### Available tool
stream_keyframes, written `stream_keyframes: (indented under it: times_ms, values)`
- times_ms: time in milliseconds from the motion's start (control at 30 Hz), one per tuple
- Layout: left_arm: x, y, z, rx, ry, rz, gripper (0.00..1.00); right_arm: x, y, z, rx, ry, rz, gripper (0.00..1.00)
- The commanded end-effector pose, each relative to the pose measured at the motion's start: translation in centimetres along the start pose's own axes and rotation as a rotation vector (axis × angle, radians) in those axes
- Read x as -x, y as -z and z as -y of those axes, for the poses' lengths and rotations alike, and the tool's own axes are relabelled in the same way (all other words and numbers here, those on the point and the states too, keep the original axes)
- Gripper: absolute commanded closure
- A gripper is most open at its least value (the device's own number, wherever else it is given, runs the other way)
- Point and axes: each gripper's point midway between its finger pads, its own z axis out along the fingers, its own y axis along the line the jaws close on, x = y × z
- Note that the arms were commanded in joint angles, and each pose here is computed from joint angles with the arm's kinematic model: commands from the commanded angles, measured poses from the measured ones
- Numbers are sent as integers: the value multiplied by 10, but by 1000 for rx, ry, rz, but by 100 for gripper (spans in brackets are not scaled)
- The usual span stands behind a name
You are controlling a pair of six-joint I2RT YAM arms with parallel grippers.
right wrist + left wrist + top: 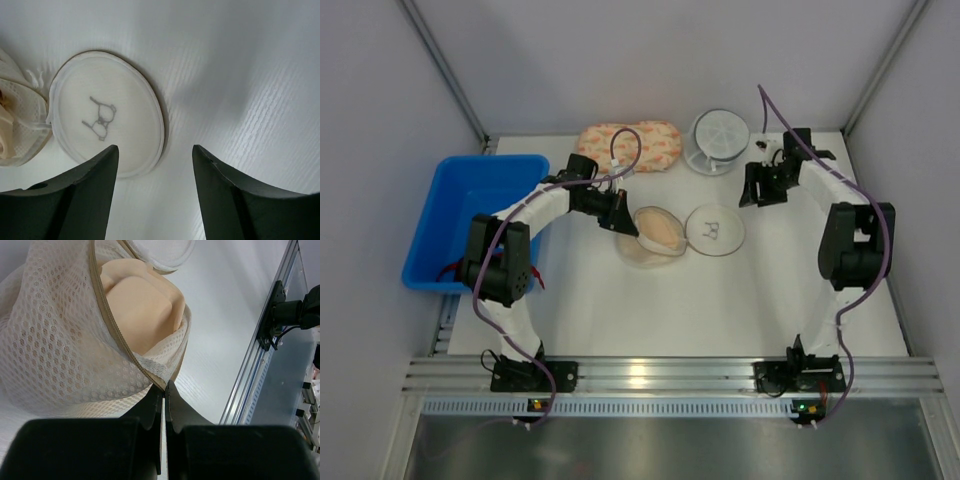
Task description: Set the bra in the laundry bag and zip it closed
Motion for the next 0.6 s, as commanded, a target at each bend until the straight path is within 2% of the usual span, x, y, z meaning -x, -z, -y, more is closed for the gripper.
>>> stream_keyframes:
  times_ms: [0,467,500,567]
  values:
    - [12,8,12,-11,-74,32,100,-13,-9,3,-41,22,-53,39]
    - [17,9,7,18,-77,37,100,-49,-61,-4,-2,54,-149,49]
    - [17,9,6,27,-77,36,100,-52,-64,-9,1,65,-156,51]
    - [17,9,4,38,-78,37,100,-56,-67,-12,5,71,-167,66]
